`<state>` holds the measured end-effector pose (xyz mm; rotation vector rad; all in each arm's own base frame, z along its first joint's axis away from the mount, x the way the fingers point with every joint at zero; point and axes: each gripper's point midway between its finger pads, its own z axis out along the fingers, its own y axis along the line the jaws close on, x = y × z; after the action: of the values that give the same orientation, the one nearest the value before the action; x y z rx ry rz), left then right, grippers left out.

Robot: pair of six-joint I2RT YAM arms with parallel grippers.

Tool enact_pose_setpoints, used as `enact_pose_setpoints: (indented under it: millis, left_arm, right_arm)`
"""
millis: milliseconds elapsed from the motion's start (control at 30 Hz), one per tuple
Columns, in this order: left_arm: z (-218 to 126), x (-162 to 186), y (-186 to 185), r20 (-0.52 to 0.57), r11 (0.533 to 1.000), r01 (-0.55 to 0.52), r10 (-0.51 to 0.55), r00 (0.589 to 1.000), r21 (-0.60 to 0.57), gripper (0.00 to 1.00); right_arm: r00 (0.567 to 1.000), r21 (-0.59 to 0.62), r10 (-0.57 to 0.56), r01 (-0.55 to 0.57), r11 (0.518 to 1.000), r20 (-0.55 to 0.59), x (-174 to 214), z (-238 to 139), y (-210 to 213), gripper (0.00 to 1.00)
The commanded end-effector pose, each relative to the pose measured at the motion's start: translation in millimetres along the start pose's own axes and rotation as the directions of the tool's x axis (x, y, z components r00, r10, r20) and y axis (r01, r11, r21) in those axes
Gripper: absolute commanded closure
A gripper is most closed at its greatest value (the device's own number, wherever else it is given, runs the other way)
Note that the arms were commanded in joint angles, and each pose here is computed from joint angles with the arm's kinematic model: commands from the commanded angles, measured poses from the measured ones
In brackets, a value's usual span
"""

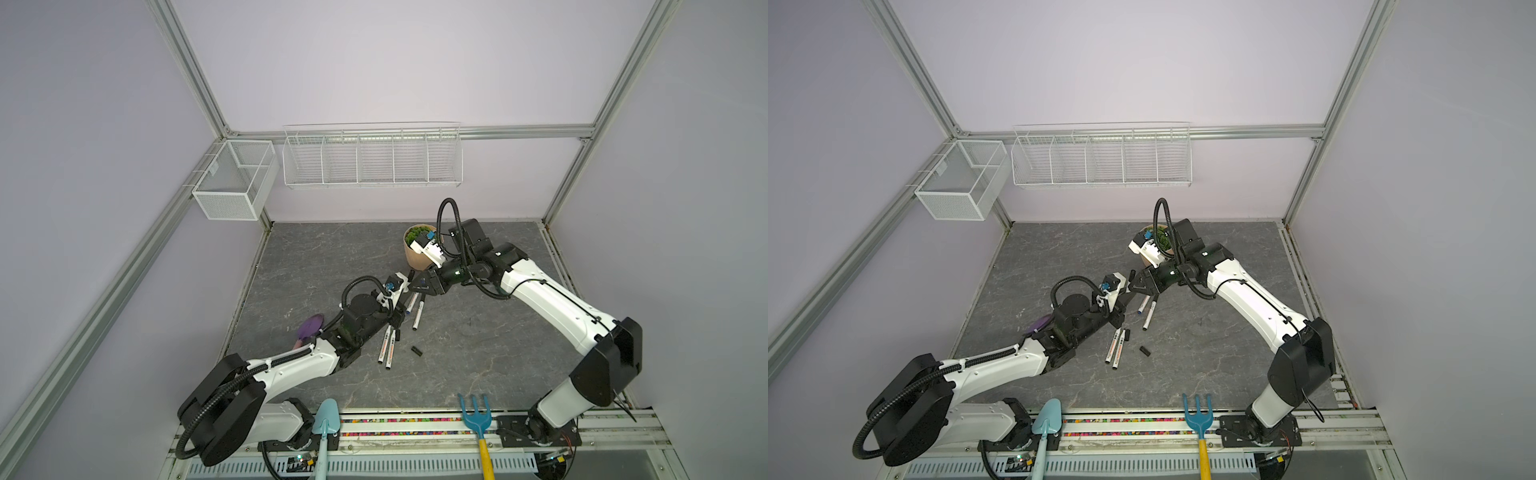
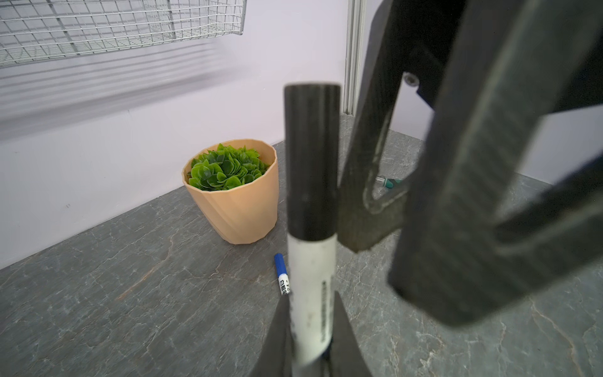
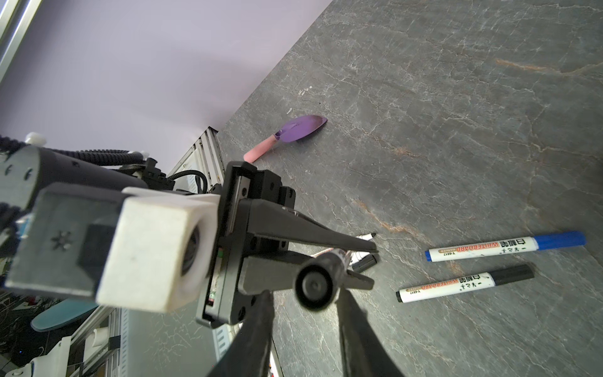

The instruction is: Insert the pens into the pen caps

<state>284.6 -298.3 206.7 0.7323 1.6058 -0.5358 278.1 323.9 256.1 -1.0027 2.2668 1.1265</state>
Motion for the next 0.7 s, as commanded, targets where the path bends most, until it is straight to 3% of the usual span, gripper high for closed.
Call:
enact_pose_setpoints:
  millis: [0,300,667]
  left_arm:
    - [-1.7,-17.5,1.4,0.06,1.0,-0.015,0.016,0.998,-0.013,1.0]
    - [1.0,-13.2,-1.6,0.05,1.0,0.001,-0.001,0.999,0.005,1.0]
    - [0.5,-17.2,-3.0,0.059,1.0,0.008,-0.009,0.998,0.014,1.0]
  right_arm:
    - [0.997,0.018,-0.038,0.037,0.999,0.063,-10.8,-18.6,10.6,0.58]
    - [0.983,0.055,-0.067,0.059,0.997,0.169,-42.5,-30.9,13.2,0.55]
    - [0.988,0.045,-0.024,0.018,0.999,0.154,-52.7,-11.1,-0.8,0.6]
